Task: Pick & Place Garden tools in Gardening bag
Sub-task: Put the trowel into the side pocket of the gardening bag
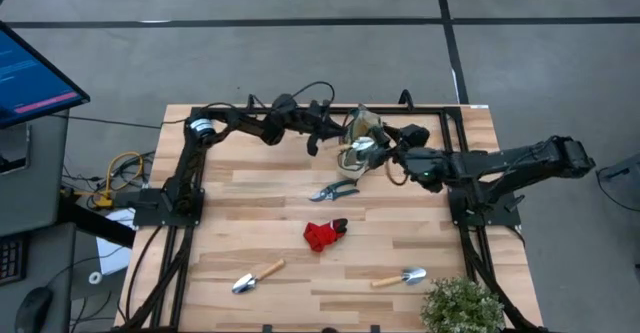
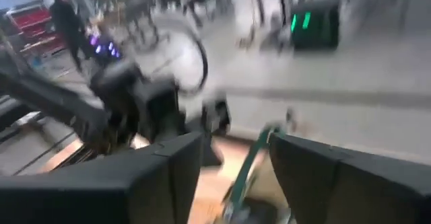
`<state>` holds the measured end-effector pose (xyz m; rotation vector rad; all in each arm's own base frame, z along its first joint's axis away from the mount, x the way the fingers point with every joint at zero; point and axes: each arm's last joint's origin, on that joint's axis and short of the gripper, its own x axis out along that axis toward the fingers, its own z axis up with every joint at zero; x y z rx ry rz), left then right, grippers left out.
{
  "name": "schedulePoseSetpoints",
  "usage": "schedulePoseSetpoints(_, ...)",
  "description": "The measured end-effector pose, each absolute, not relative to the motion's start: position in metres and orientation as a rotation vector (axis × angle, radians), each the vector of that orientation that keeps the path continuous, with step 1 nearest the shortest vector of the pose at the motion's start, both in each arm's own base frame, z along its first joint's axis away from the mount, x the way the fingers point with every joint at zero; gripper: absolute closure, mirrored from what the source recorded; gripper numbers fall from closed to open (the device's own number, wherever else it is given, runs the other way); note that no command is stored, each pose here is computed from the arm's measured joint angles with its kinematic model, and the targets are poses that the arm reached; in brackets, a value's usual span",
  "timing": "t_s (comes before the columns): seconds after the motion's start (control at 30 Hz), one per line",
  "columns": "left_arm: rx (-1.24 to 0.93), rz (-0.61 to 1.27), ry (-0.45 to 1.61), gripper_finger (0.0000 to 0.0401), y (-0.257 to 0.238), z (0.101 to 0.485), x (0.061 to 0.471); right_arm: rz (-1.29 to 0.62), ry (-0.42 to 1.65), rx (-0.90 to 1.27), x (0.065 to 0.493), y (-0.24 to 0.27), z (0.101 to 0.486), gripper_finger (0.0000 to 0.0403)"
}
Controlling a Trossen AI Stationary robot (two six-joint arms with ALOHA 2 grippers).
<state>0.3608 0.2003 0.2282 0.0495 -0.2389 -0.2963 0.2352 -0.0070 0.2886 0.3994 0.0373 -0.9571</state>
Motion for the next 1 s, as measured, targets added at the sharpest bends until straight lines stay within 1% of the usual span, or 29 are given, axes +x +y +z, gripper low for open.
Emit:
schedulePoseSetpoints(0.13, 0.061, -0.267, -0.240, 0.0396, 0.200, 0.238, 0.349, -0.887, 0.161, 0.653, 0.233, -0.022, 0.283, 0.0203)
schedulePoseSetpoints(0.2, 0.063, -0.250, -0.241, 0.0395, 0.201, 0.247, 0.338, -0.874, 0.229, 0.763, 0.233, -0.031, 0.283, 0.0199)
schedulePoseSetpoints(0.27, 0.058, -0.218, -0.221, 0.0394, 0.204, 0.255, 0.328, -0.895, 0.294, 0.822, 0.234, -0.037, 0.281, 0.0200)
schedulePoseSetpoints(0.37, 0.068, -0.166, -0.169, 0.0394, 0.208, 0.259, 0.313, -0.947, 0.322, 0.850, 0.237, -0.047, 0.286, 0.0208)
schedulePoseSetpoints(0.47, 0.060, -0.132, -0.141, 0.0395, 0.208, 0.258, 0.302, -0.996, 0.427, 0.857, 0.239, -0.055, 0.276, 0.0212)
schedulePoseSetpoints(0.63, -0.012, -0.126, -0.110, 0.0394, 0.202, 0.249, 0.290, -0.964, 0.510, 0.943, 0.247, -0.068, 0.264, 0.0200)
schedulePoseSetpoints(0.8, -0.070, -0.137, -0.066, 0.0396, 0.194, 0.233, 0.287, -0.967, 0.537, 0.945, 0.251, -0.073, 0.258, 0.0185)
schedulePoseSetpoints(1.0, -0.081, -0.127, -0.059, 0.0396, 0.187, 0.228, 0.289, -0.944, 0.537, 0.915, 0.252, -0.076, 0.259, 0.0191)
